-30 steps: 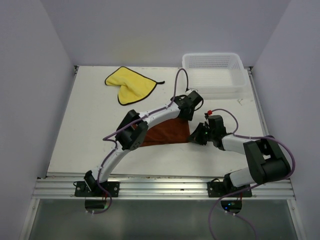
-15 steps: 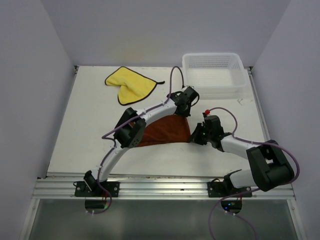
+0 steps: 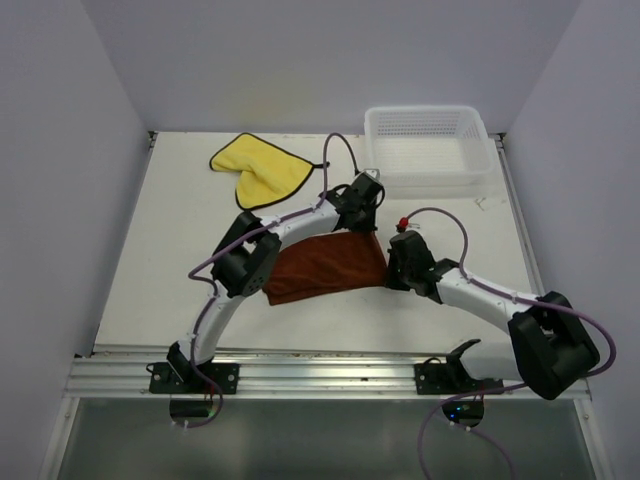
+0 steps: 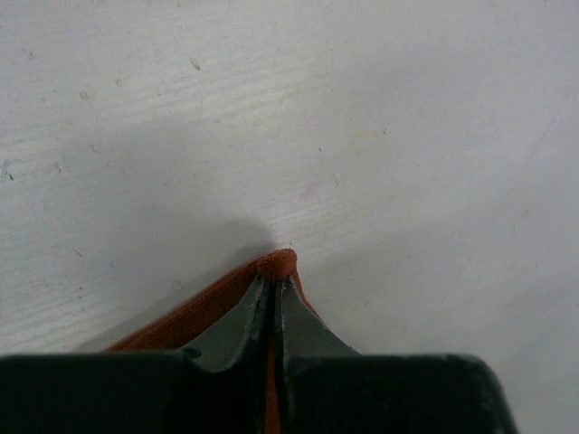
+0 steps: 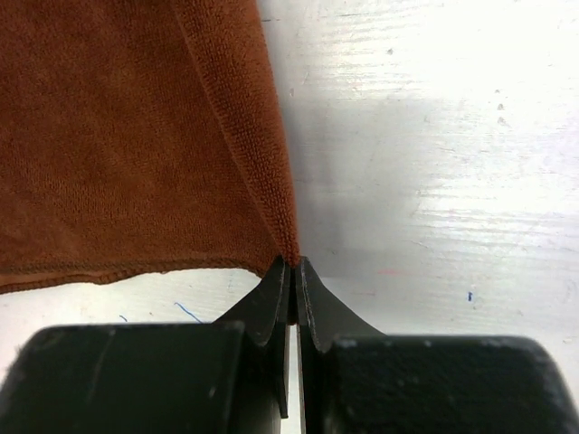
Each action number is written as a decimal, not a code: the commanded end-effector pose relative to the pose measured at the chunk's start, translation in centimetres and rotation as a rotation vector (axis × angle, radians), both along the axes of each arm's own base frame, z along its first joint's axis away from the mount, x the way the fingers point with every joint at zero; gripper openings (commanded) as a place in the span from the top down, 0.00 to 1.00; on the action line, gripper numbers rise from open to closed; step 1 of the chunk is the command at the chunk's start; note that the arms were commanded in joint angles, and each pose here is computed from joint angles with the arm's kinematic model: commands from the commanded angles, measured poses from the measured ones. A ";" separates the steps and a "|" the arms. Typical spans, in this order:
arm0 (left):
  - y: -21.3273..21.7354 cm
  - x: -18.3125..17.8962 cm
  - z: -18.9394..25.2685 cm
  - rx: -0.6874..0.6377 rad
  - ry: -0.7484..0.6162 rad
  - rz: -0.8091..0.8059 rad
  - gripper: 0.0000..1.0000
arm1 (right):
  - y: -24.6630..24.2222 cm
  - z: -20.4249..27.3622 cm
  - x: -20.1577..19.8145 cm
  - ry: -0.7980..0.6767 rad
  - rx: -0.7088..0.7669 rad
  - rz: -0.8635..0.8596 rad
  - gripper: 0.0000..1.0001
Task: Roll the towels
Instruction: Roll the towel
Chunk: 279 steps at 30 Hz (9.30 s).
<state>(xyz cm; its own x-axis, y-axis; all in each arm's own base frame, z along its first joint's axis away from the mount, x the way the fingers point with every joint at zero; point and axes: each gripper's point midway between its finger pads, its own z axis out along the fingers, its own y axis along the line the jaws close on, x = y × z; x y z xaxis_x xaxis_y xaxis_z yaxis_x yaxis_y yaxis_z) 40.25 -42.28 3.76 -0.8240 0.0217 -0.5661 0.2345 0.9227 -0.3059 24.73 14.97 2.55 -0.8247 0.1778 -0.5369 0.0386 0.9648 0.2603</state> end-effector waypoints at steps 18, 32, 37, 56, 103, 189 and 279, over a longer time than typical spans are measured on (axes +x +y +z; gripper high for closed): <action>1.3 5.5 7.2 -0.250 -0.191 0.036 0.95 | -1.6 1.9 -0.1 -0.056 -0.409 0.087 1.00; 2.5 5.6 6.2 -0.228 -0.190 0.039 0.95 | 1.7 0.7 -0.3 -0.059 -0.374 0.203 1.00; 3.1 5.6 5.6 -0.214 -0.188 0.047 0.95 | 1.8 0.0 -0.5 -0.040 -0.374 0.212 1.00; 3.8 6.1 4.6 -0.182 -0.191 0.043 0.95 | 3.7 -0.2 -0.1 -0.047 -0.307 0.246 1.00; 5.0 4.0 1.3 -0.166 -0.135 0.047 1.00 | 3.2 8.1 9.1 -0.095 0.226 0.014 0.75; 6.5 4.0 2.3 -0.164 -0.192 0.090 1.00 | 3.0 -0.9 8.8 0.152 0.386 0.008 0.56; 2.2 0.0 2.4 -0.371 0.089 -0.040 0.33 | 3.7 3.2 6.5 -0.312 -0.340 0.133 1.00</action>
